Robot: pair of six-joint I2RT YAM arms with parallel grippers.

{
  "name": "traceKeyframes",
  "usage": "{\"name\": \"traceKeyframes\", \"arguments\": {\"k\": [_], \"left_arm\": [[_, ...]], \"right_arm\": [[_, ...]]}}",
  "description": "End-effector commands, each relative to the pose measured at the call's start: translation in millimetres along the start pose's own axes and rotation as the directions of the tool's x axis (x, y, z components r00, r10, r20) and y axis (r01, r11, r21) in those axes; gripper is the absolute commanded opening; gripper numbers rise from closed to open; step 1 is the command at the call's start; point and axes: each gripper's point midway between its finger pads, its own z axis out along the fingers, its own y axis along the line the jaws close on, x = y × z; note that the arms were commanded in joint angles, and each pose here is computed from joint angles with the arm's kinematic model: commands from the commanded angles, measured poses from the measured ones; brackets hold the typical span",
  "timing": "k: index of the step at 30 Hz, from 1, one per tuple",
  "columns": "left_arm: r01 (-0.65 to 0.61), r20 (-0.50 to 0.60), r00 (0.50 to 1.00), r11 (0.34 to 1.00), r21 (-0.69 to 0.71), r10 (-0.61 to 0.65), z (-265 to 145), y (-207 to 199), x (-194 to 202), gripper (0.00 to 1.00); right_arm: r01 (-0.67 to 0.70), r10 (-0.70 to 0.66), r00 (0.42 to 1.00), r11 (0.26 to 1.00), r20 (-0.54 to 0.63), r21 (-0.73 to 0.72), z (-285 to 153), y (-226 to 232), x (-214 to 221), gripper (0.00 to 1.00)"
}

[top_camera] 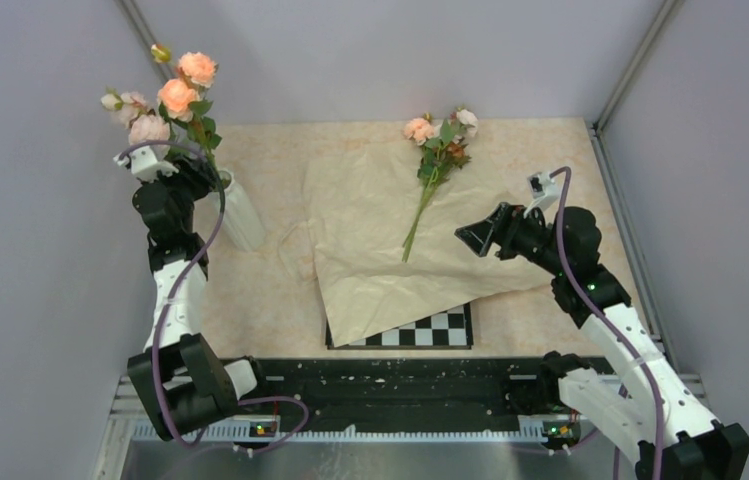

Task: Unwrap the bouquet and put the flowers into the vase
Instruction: Insert the fake flower into the vase.

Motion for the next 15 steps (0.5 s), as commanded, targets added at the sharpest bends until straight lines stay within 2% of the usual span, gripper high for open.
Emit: {"name": "traceKeyframes", "arguments": {"k": [1,4,7,11,15], "left_arm": [[-0.013,0.044,0.999,1.000,-0.005,0.014,-5.6,-1.5,-16.8,0.58],[-0.010,0.048,0.999,1.000,-0.008,0.010,-9.3,-2.6,-19.3,0.67],[0.008,0.037,0.999,0.999,-0.037,-0.006,-13.1,0.2,-19.7,0.85],[0.025,0.015,1.000,0.996,-0.080,-0.024,-21.9,5.6,-15.4,0.97],[0.041,-0.007,0.999,0.994,-0.104,-0.042,-29.7,7.3,-12.1,0.99]], "right_arm": [[0.012,-0.011,0.999,1.000,0.046,-0.028,-3.8,6.8,-11.3,0.81],[0.013,-0.012,0.999,0.999,0.045,-0.029,-4.3,7.0,-11.0,0.81],[0.011,-0.010,0.999,1.000,0.042,-0.027,-4.3,6.4,-10.0,0.81],[0.008,-0.007,0.999,1.000,0.040,-0.029,-4.3,6.1,-8.8,0.81],[0.009,-0.008,0.999,0.999,0.044,-0.031,-4.1,6.5,-9.9,0.81]]}}
